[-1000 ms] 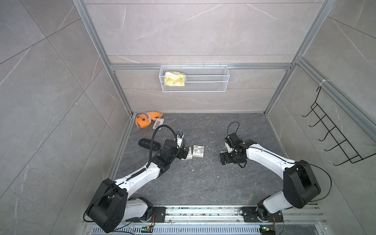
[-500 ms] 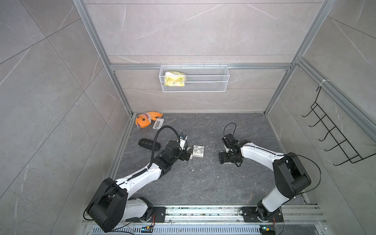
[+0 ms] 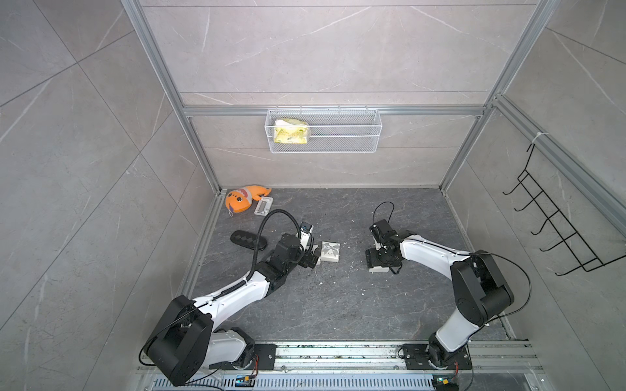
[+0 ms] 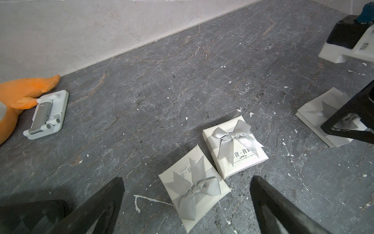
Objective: Take the necklace out of the lift-off lid jewelry box
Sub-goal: Pick up the jewelry box from the center of the board, then open the lid on the jewelry box.
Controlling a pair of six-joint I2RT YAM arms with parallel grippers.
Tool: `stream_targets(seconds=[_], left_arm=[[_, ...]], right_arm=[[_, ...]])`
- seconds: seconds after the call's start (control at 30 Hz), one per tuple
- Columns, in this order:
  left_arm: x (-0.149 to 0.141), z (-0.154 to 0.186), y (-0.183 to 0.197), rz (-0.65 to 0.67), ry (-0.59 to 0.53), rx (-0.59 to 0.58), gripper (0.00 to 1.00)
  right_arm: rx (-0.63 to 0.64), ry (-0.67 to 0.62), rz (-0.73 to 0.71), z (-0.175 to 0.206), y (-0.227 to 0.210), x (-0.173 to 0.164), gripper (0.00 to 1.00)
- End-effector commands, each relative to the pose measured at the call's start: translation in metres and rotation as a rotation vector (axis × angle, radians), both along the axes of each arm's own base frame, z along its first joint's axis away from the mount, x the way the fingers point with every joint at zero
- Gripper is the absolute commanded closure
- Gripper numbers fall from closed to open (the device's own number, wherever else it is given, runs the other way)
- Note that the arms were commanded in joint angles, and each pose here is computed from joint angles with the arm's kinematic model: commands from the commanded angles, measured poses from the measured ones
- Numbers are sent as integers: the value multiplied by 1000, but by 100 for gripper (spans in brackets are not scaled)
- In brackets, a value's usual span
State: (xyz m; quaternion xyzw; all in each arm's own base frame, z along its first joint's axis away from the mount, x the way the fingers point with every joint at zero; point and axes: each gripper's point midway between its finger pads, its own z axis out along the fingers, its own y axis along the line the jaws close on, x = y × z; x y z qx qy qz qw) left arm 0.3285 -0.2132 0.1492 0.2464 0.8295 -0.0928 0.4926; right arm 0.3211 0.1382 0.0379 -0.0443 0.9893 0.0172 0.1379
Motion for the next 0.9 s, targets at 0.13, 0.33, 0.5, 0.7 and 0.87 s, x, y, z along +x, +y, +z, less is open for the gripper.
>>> stream_targets(seconds=[0.13, 0.33, 0.5, 0.7, 0.87], left_arm=[[4, 20, -25, -66, -5, -100, 0], [-6, 45, -58, -190, 23, -302, 0], [-20, 73, -83, -324, 59, -470, 0], [-30, 126, -84, -496, 98, -724, 0], [-32, 153, -78, -615, 141, -895, 0]], right_arm=[[88, -32, 81, 26, 14, 1, 28], [377, -69, 246, 78, 59, -9, 29], [725, -138, 450, 150, 107, -28, 31], [951, -256, 633, 226, 127, -52, 31], [1043, -323, 729, 264, 131, -68, 31]])
